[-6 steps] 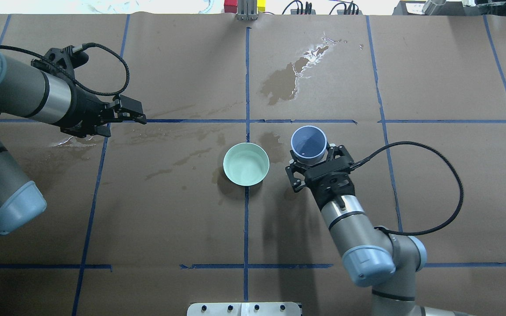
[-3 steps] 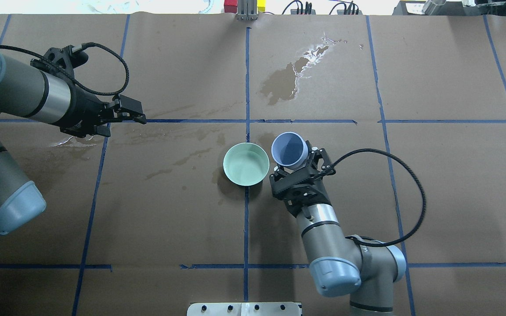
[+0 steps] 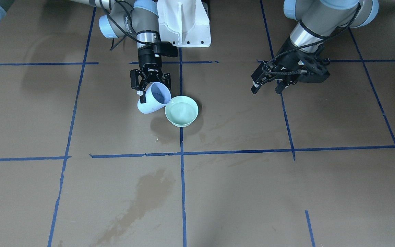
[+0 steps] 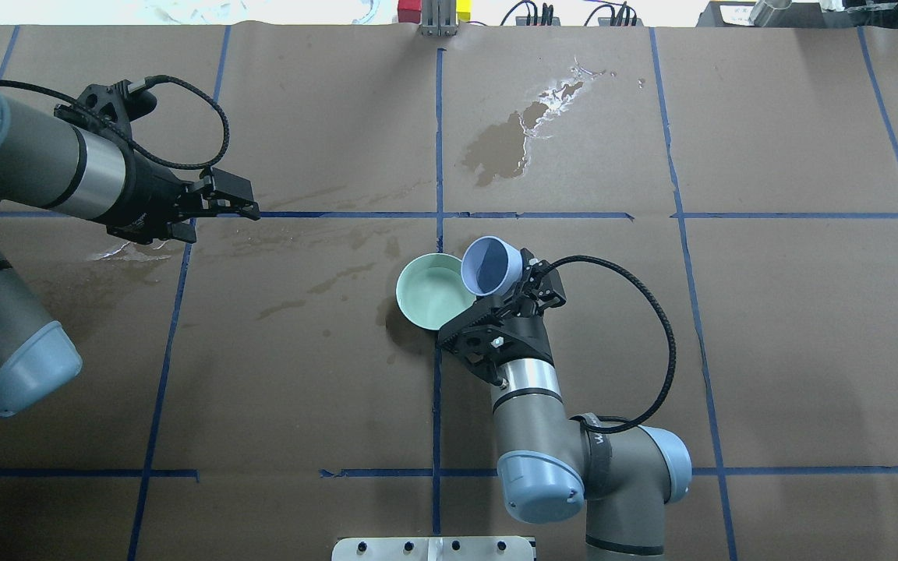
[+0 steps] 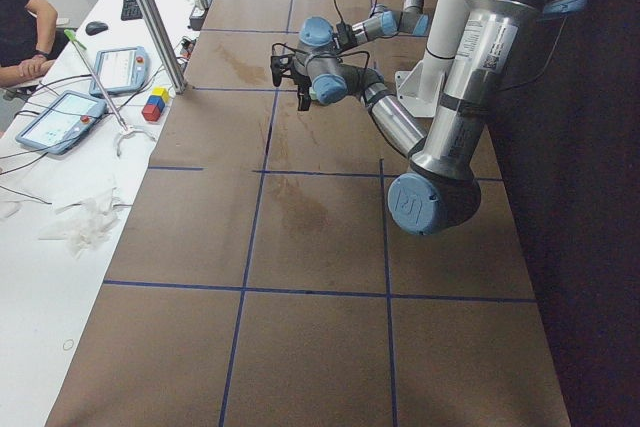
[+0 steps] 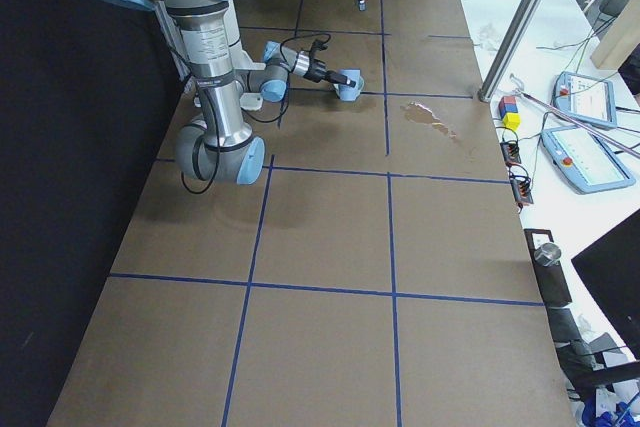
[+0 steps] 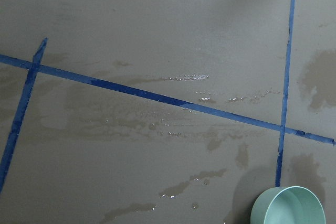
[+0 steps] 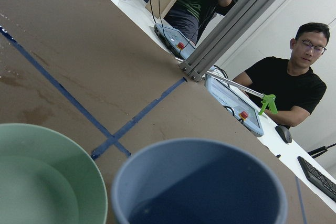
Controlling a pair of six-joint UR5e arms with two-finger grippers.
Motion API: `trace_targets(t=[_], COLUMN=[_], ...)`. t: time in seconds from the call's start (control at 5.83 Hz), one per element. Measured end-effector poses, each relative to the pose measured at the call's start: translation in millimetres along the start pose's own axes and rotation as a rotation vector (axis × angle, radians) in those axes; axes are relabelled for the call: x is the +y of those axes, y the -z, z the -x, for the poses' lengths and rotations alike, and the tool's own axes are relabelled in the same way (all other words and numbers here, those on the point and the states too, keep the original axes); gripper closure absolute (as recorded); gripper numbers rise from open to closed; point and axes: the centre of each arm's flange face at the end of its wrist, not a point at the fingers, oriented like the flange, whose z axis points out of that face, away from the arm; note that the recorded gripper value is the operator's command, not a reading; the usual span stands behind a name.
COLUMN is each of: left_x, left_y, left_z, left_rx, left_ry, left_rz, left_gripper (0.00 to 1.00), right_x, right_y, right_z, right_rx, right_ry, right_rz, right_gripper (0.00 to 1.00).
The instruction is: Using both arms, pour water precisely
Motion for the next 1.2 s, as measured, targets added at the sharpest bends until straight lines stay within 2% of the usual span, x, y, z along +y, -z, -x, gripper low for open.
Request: trace_targets(t=[0.34,0.51,1.2], left_x=[0.6,1.1,2.6], left_y=[1.4,2.8,6.0], left_z=[-0.9,-1.8,-3.1], left_rx=[0.003,0.006,0.012], left_ry=[-0.002,-0.003,-0.006], left_rz=[-0.001,-0.001,-0.002], left_gripper=[0.00,0.00,0.00], right_x=[-10.6,-11.0,-5.7], right_y=[-1.6,-2.0,-3.4], right_z=[7.1,9.6,12.0], right_rx=[0.068,0.085,0.112], right_ry=[0.137,0.190,0.439], right_rz=[0.020,0.029,0.041], right_gripper=[0.97,0.97,0.97])
